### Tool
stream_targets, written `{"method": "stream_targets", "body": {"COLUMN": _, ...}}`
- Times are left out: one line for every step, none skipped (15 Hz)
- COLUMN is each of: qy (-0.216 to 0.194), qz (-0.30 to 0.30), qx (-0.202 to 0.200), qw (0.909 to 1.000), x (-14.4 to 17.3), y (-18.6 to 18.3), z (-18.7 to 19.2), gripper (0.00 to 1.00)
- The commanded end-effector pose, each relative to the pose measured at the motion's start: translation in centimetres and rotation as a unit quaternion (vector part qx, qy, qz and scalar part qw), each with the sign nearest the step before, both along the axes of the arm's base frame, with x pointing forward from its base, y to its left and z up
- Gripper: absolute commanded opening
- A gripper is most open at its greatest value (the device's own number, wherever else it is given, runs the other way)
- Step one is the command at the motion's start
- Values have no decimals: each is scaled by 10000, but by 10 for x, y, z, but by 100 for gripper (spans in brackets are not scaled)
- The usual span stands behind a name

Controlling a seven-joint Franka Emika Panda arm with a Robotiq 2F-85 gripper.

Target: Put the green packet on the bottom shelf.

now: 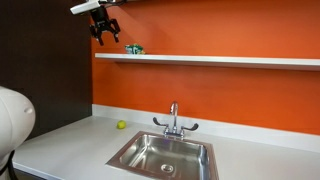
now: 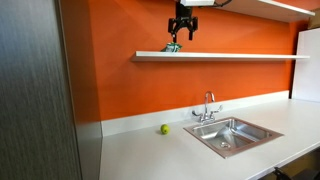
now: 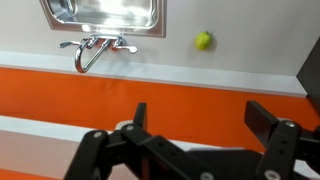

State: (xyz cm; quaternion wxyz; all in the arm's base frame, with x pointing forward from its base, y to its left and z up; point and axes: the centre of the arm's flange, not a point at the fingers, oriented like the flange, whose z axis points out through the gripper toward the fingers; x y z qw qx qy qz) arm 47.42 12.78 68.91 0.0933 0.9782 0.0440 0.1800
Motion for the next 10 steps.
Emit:
{"method": "stream_targets", "body": {"qy": 247, "qz": -199, "qx": 118, "qw": 9994, "x": -46, "y": -3, "z": -36, "gripper": 100}}
{"method": "stream_targets", "body": {"qy": 330, "qz": -236, "qx": 134, "qw": 9991, "x": -51, "y": -5, "z": -43, "gripper": 100}}
{"method": "stream_targets", "body": {"qy": 418, "qz": -298, "qx": 171, "qw": 9985, "x": -55, "y": -7, "z": -51, "gripper": 100}}
{"method": "stream_targets", "body": {"qy": 506, "qz": -332, "qx": 203, "qw": 9980, "x": -59, "y": -9, "z": -59, "gripper": 100}}
{"method": "stream_targets", "body": {"qy": 621, "qz": -370, "qx": 238, "qw": 9971, "x": -62, "y": -12, "z": -69, "gripper": 100}}
{"method": "stream_targets", "body": {"qy": 733, "qz": -410, "qx": 263, "qw": 9961, "x": -64, "y": -15, "z": -79, "gripper": 100}}
{"method": "stream_targets", "body": {"qy": 866, "qz": -448, "qx": 322, "qw": 9947, "x": -66, "y": -19, "z": -88, "gripper": 100}}
{"method": "stream_targets", "body": {"qy": 1001, "qz": -515, "qx": 383, "qw": 9929, "x": -67, "y": -24, "z": -99, "gripper": 100}}
{"method": "stream_targets", "body": {"qy": 1137, "qz": -597, "qx": 442, "qw": 9907, "x": -66, "y": -30, "z": -111, "gripper": 100}}
{"method": "stream_targets", "body": {"qy": 1256, "qz": -673, "qx": 502, "qw": 9885, "x": -66, "y": -36, "z": -122, "gripper": 100}}
